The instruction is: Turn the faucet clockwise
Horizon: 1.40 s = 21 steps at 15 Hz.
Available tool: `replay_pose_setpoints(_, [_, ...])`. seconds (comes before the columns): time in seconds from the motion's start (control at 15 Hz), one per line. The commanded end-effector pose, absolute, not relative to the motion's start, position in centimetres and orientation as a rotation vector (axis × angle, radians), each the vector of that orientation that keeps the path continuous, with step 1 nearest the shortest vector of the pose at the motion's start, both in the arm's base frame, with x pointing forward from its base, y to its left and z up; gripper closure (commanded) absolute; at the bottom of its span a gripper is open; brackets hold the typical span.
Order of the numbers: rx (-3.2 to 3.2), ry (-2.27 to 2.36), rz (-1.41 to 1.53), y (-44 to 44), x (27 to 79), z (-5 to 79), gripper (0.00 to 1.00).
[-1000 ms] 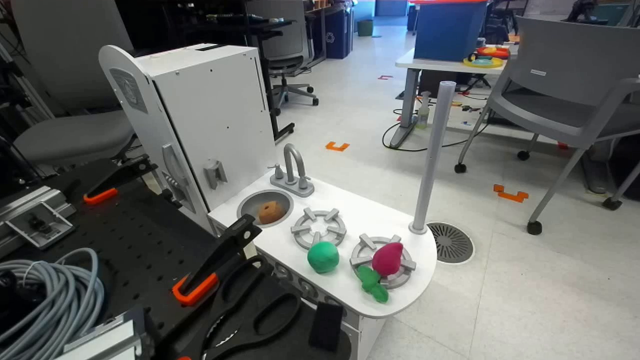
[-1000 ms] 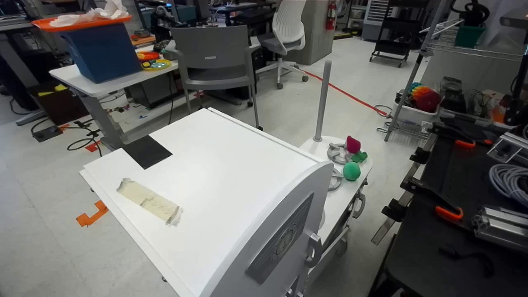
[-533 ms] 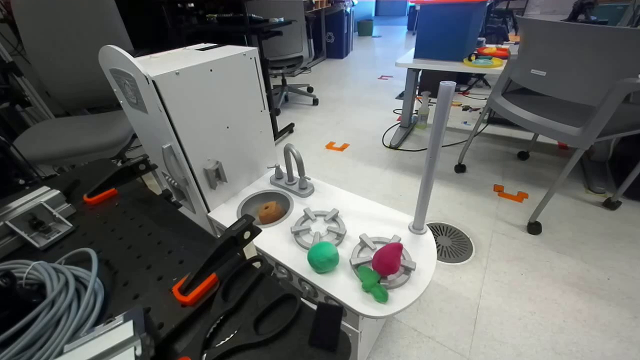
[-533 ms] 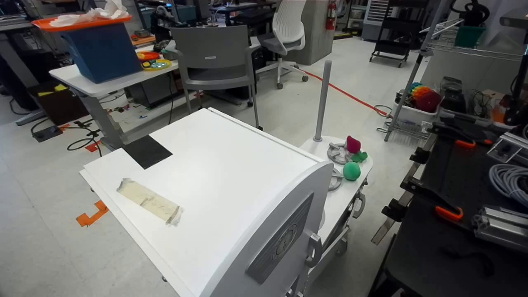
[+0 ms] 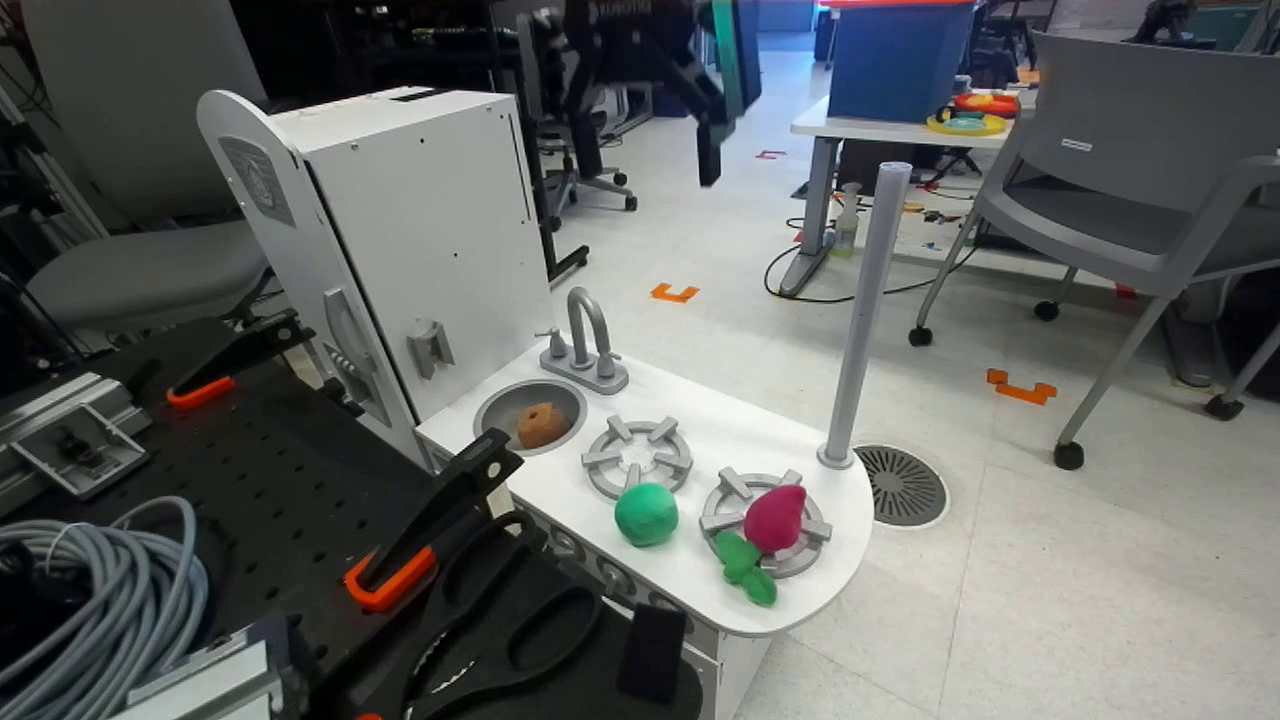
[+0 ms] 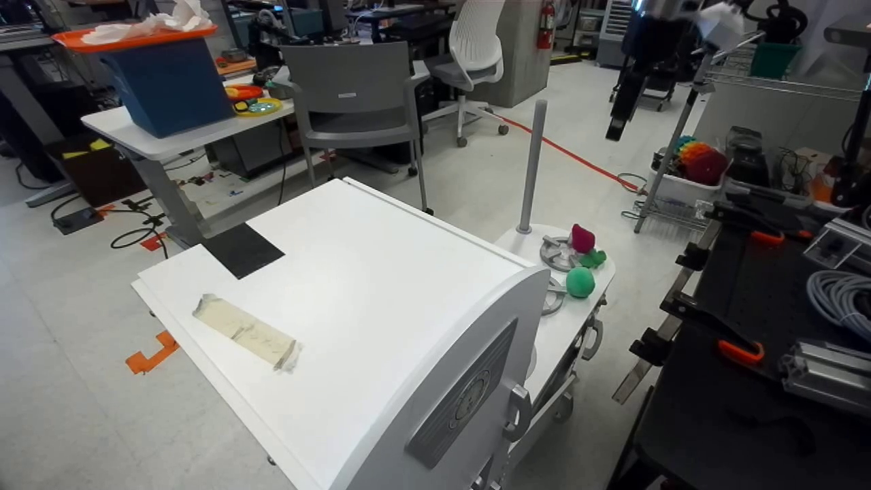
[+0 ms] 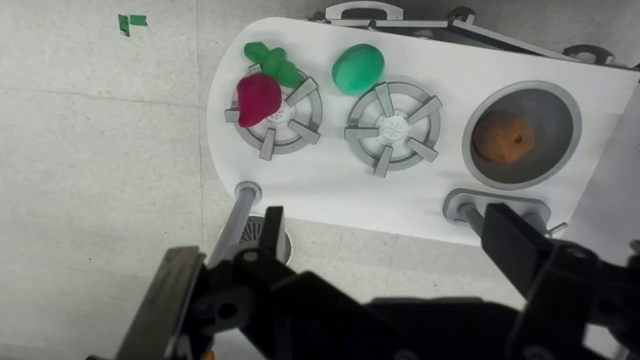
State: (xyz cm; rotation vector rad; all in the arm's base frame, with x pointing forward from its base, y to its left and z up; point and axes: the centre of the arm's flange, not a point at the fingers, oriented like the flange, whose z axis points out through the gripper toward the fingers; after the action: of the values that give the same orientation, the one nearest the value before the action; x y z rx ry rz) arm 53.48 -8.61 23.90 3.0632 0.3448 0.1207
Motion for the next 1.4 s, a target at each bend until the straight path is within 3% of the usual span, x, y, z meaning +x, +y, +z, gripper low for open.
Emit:
replay_pose_setpoints(0.0, [3.050,0.453,0.156,-6.6,57.2,17.5,0.00])
replay_pose_setpoints(0.53, [3.180,0.770,0.303,0.2,61.5,8.5,0.00])
replay_pose_setpoints(1.33, [2.981,1.463,0.182,1.9,61.4,-2.0,0.00])
